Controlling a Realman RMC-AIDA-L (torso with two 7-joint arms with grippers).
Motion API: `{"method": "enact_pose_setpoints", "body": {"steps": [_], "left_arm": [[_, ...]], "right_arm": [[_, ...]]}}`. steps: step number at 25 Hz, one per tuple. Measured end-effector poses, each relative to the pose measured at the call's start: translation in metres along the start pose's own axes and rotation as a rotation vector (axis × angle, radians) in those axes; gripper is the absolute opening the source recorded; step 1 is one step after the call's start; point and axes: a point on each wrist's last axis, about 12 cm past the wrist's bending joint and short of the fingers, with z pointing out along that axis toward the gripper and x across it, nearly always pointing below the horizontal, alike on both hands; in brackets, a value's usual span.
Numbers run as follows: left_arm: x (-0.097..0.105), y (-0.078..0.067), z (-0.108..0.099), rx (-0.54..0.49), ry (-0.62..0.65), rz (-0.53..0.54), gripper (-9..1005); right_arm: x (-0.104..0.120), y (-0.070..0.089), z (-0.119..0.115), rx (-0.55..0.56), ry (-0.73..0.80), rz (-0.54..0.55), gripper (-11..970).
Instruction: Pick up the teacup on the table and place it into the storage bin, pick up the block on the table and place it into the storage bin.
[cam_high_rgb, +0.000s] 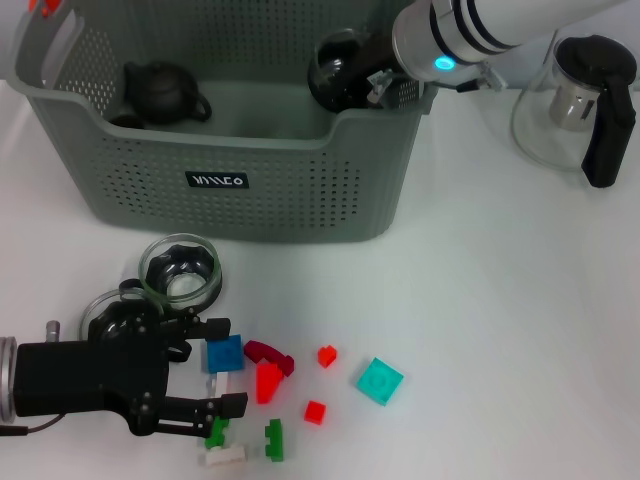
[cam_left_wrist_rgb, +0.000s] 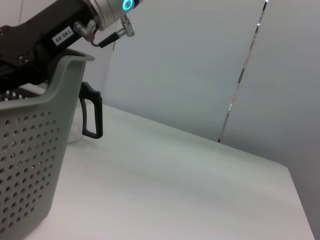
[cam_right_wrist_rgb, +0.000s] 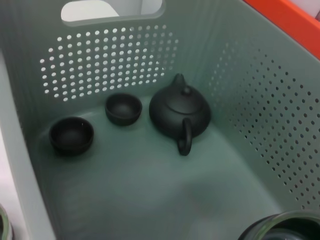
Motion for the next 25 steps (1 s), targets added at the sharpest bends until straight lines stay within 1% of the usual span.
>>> {"method": "enact_pose_setpoints", "body": {"steps": [8, 25], "left_arm": [[0.0001, 0.0002, 0.0000, -0.002, 0.001, 0.000, 933], [0.0002, 0.0000, 0.0006, -0.001, 0.000, -0.001, 932]], "right_arm": [[0.0006, 0.0020, 0.0011, -0.001, 0.013, -0.014, 58], [0.0008, 0.0039, 0.0021, -0.003, 0.020, -0.022, 148]]}}
